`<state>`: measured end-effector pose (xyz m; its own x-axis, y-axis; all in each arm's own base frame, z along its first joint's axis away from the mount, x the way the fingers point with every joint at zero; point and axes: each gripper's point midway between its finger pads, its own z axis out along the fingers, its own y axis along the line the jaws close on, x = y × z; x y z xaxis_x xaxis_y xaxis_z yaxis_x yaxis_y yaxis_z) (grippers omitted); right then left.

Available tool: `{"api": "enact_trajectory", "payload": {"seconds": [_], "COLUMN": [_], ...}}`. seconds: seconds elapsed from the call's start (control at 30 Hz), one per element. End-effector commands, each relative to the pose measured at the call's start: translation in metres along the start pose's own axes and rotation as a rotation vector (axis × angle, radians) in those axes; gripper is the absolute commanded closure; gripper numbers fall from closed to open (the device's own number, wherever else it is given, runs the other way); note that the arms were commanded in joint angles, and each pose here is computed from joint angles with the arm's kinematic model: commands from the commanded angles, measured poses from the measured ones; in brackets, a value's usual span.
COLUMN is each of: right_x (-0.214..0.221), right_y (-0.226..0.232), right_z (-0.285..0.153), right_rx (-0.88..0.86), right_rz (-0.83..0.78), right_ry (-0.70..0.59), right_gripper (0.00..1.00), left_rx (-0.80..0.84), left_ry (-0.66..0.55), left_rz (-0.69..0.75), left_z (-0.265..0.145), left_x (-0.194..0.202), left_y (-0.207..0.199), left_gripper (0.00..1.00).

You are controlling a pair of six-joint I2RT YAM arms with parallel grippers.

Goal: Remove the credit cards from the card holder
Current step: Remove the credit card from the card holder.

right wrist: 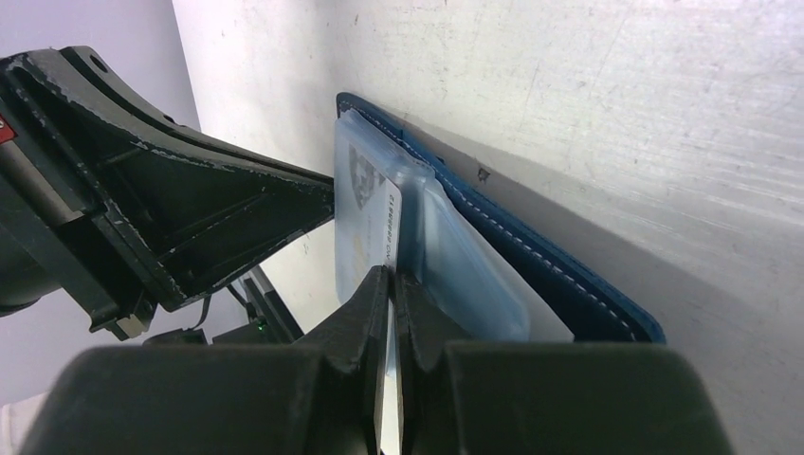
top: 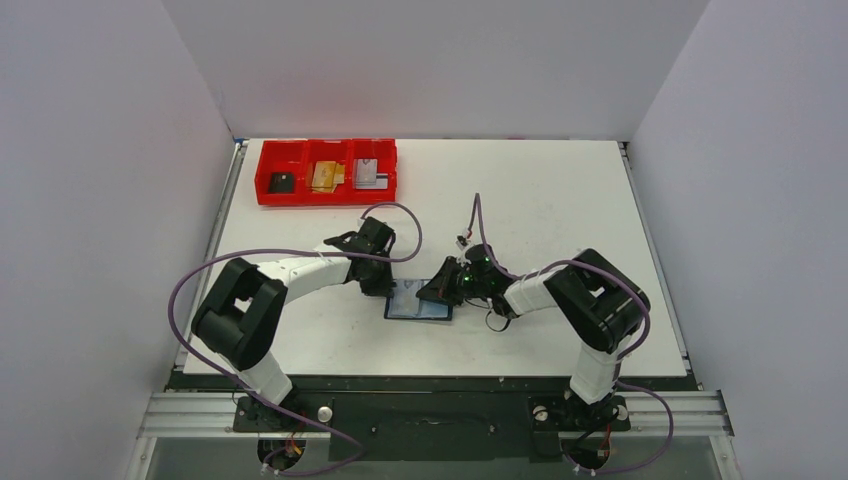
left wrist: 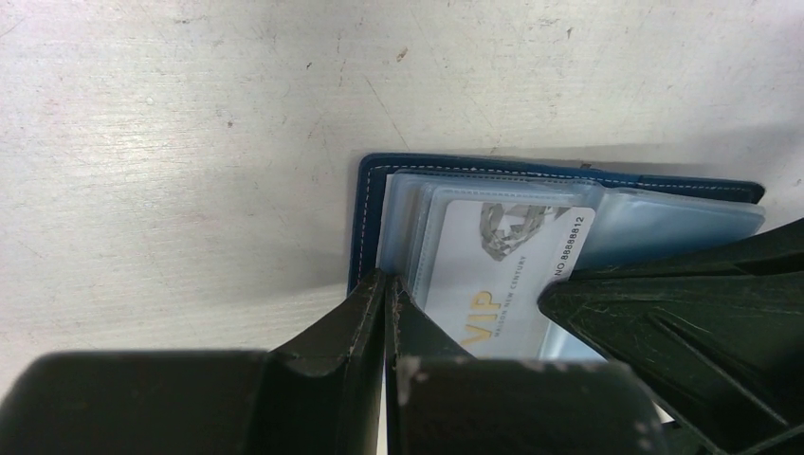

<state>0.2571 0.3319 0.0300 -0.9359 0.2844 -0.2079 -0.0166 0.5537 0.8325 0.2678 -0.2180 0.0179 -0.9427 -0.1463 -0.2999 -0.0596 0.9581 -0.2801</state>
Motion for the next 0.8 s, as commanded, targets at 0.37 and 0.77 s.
{"api": "enact_trajectory", "payload": {"seconds": [0.37,0.77], "right_x": [-0.002,-0.004], "right_y": [-0.03,-0.045], "right_z": [-0.018,-0.027], "right_rx": [0.054,0.091], "right_rz": [-0.008,-0.009], "right_ry": [-0.036,-0.042], "right_gripper": [1.0,1.0], "left_rx": [-0.162,-0.161], "left_ry": [0.114,0.114], "left_rz": [0.001,-0.008], "left_z": [0.024,0.024], "left_x": [0.041,0.041], "left_y": [0.044,0.045], "left_gripper": [1.0,1.0]}}
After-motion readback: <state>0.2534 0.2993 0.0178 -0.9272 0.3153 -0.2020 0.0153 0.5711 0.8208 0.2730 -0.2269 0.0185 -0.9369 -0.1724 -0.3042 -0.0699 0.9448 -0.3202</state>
